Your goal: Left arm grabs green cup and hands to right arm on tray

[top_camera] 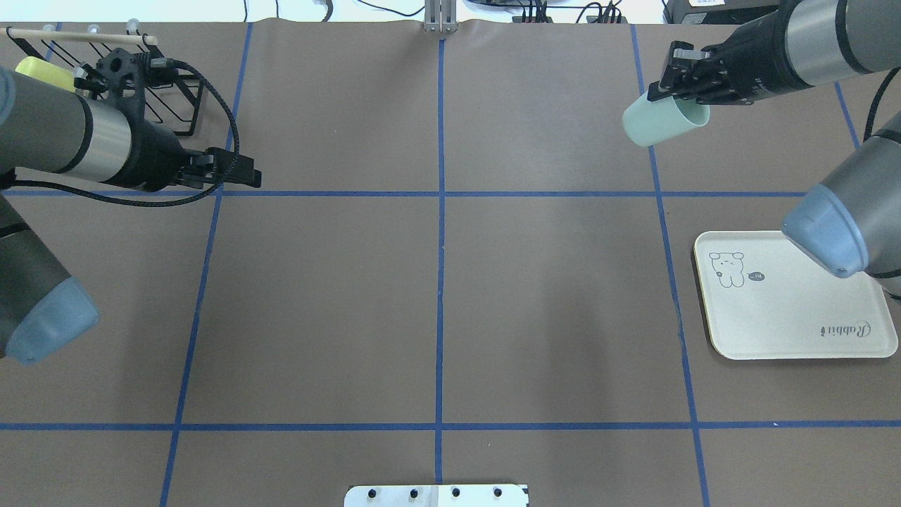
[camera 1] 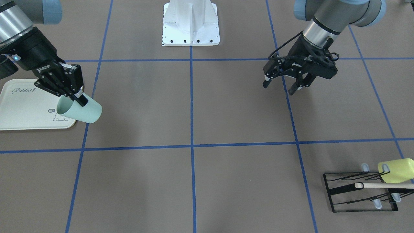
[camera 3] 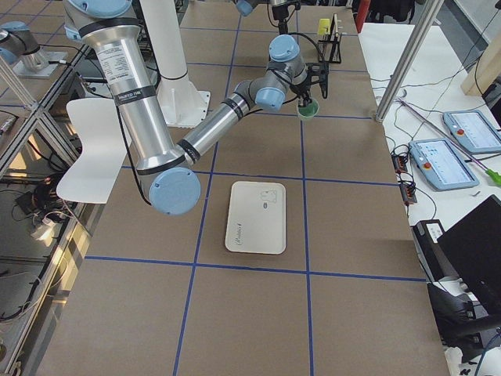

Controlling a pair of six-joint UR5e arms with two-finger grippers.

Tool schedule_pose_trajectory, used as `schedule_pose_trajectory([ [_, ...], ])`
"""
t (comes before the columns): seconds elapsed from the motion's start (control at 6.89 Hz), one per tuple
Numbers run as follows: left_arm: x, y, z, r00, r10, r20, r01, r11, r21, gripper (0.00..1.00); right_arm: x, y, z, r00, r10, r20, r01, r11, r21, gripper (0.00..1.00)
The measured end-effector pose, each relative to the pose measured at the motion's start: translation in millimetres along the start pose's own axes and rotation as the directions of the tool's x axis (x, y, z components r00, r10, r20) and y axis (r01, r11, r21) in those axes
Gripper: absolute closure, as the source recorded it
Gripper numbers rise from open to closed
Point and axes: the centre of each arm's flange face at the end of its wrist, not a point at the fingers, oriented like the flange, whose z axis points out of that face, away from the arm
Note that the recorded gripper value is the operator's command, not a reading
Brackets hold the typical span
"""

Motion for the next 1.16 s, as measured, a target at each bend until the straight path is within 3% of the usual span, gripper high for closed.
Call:
schedule_pose_trajectory([
  [0.29,-98.8,3.3,-14.3,0.98,0.118,0.159,-0.115,0.993,-0.027,0.0,21.3,-1.5,-15.9,0.974,-0.122,-0.192,0.105,0.99,-0.093,1.0],
  [0.44,-150.5,8.5,-33.6,0.964,0.147,0.221,-0.142,0.989,-0.038,0.0,35.6,1.4,-21.9,0.949,-0.192,-0.25,0.158,0.976,-0.152,1.0],
  [0.58,-201.3,14.5,-56.7,0.948,0.153,0.278,-0.145,0.988,-0.05,0.0,56.9,8.2,-24.0,0.921,-0.269,-0.28,0.214,0.953,-0.212,1.0],
  [0.87,-290.2,25.2,-70.6,0.91,0.17,0.379,-0.116,0.98,-0.16,0.0,99.9,25.3,-24.8,0.882,-0.366,-0.297,0.28,0.914,-0.294,1.0],
  [1.02,-337.7,29.1,-77.0,0.906,0.136,0.4,-0.05,0.975,-0.218,0.0,110.9,29.9,-25.2,0.875,-0.379,-0.302,0.286,0.907,-0.311,1.0],
  [1.16,-384.4,35.0,-84.4,0.924,0.091,0.371,0.011,0.964,-0.264,0.0,119.8,33.3,-24.0,0.871,-0.381,-0.309,0.281,0.904,-0.323,1.0],
])
